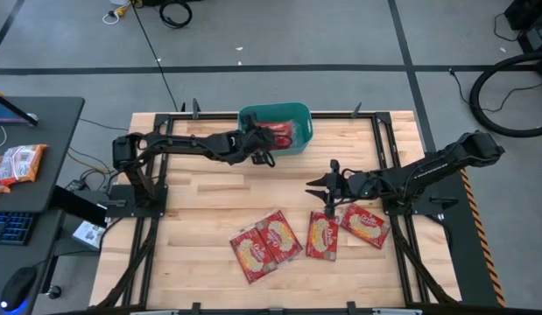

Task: Sort popcorn bags into baskets
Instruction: Put the red popcorn bag into the bin

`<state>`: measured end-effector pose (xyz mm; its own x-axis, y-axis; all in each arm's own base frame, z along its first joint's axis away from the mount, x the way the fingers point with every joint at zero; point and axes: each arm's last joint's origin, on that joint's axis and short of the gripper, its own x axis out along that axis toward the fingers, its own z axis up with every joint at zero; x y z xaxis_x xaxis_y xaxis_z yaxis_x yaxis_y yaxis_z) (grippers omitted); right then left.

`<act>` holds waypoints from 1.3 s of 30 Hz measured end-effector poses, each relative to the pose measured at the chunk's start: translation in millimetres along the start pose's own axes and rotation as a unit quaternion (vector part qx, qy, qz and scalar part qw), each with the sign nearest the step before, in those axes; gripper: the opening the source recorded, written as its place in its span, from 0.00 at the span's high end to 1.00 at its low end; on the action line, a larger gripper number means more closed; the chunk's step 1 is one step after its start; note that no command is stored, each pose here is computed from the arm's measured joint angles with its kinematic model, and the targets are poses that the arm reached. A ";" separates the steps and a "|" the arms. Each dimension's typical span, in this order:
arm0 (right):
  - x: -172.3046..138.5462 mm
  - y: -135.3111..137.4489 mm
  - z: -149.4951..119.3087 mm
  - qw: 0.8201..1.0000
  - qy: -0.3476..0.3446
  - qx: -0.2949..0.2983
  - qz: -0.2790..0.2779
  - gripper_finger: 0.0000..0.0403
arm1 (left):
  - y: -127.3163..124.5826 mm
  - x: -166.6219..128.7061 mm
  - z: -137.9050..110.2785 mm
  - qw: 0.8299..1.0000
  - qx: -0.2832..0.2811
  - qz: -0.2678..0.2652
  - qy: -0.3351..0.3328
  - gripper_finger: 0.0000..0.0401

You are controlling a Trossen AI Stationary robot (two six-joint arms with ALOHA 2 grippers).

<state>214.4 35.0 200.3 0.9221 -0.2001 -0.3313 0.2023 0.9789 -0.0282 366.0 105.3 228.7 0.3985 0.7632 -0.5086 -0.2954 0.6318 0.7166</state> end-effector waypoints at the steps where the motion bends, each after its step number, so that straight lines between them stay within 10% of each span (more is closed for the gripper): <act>1: 0.0 0.0 0.1 1.000 -0.001 -0.003 0.000 0.74 | -1.3 -1.1 0.5 1.000 -0.006 -0.002 -0.001 0.86; 10: 0.0 0.1 2.4 1.000 -0.011 -0.018 0.000 0.74 | 3.6 -18.2 20.2 0.979 -0.106 -0.171 -0.023 0.57; 18: -0.6 -1.1 5.7 0.998 -0.027 -0.059 -0.023 0.74 | -7.2 -72.0 56.0 0.901 -0.090 -0.410 -0.109 0.58; 39: 8.4 -36.5 27.0 0.988 -0.112 -0.101 -0.018 0.74 | -111.4 -184.4 31.1 0.874 -0.053 -0.482 0.031 0.58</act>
<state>223.7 -3.5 224.0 0.9698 -0.2173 -0.1105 0.1875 0.9545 -0.2317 352.4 -110.0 257.5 0.4594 -0.1273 -0.8790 0.0719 0.9918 -0.1061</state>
